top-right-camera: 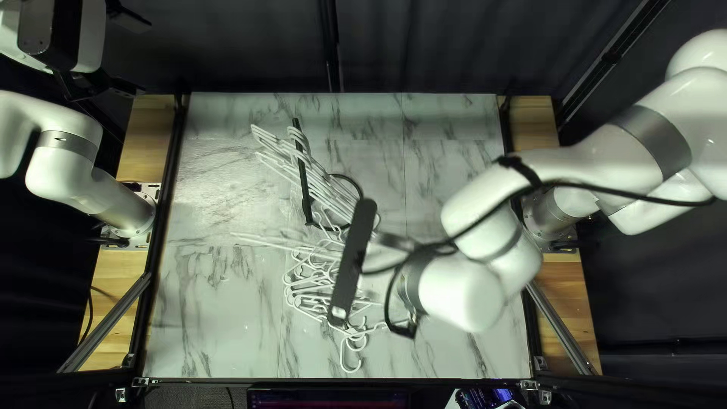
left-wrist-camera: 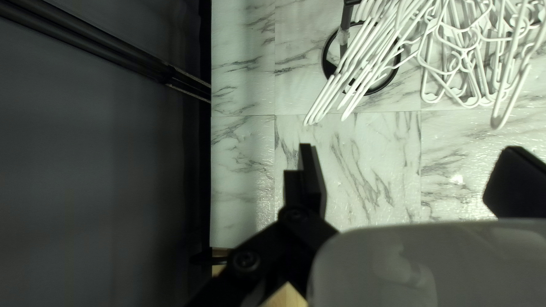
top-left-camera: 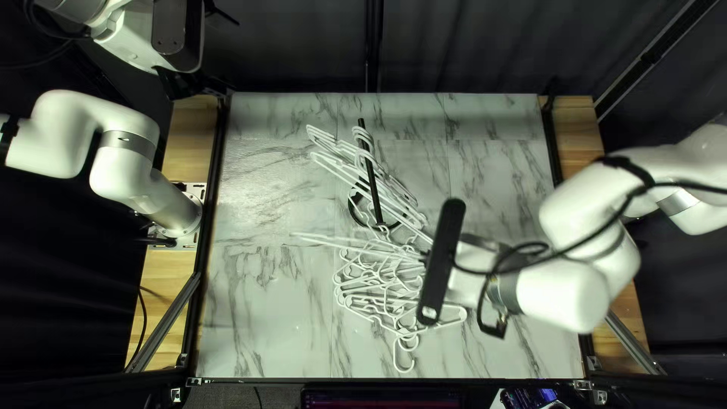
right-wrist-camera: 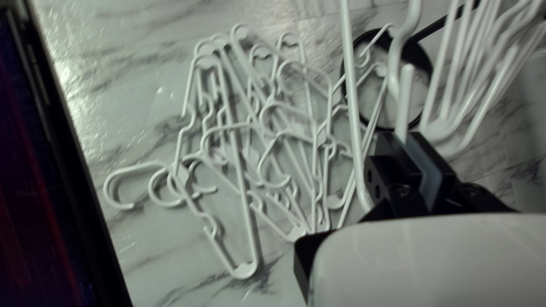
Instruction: Remove hangers from rack and place onto table
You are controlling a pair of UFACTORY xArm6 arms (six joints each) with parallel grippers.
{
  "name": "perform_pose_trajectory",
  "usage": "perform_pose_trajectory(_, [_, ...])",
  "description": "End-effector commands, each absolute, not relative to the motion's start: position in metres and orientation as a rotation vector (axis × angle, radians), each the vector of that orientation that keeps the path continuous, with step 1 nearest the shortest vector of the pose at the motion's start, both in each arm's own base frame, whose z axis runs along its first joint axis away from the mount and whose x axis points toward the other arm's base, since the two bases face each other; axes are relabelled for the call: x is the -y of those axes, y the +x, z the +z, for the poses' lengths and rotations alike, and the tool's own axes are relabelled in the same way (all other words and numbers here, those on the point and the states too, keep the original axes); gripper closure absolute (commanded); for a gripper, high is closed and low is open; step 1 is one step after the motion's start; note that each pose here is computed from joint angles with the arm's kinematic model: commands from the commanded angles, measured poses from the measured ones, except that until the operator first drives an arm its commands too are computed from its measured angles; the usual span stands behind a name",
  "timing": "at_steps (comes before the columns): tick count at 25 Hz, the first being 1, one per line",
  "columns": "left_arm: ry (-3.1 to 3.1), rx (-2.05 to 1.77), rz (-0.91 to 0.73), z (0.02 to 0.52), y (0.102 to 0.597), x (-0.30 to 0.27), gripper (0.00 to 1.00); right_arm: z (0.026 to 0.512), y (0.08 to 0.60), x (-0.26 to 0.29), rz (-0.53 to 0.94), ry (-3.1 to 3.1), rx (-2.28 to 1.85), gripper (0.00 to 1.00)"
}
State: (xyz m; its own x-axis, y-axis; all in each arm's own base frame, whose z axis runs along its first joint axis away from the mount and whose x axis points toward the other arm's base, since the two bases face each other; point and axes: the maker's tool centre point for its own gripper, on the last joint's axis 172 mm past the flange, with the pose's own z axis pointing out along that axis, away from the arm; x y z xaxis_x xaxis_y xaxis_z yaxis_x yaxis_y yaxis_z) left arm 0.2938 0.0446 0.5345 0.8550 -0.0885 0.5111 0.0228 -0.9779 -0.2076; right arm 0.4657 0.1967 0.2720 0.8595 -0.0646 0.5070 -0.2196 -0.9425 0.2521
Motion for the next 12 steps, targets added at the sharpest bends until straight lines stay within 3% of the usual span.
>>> perform_pose_trajectory(1, [-2.824, -0.051, -0.793, 0.535, 0.294, -0.045, 0.00, 0.270, 0.454, -0.225, 0.733, 2.700, 0.109, 1.00])
perform_pose_trajectory(12, [-2.824, -0.051, -0.793, 0.535, 0.294, -0.045, 0.00, 0.267, 0.451, -0.239, 0.721, 2.652, 0.030, 1.00])
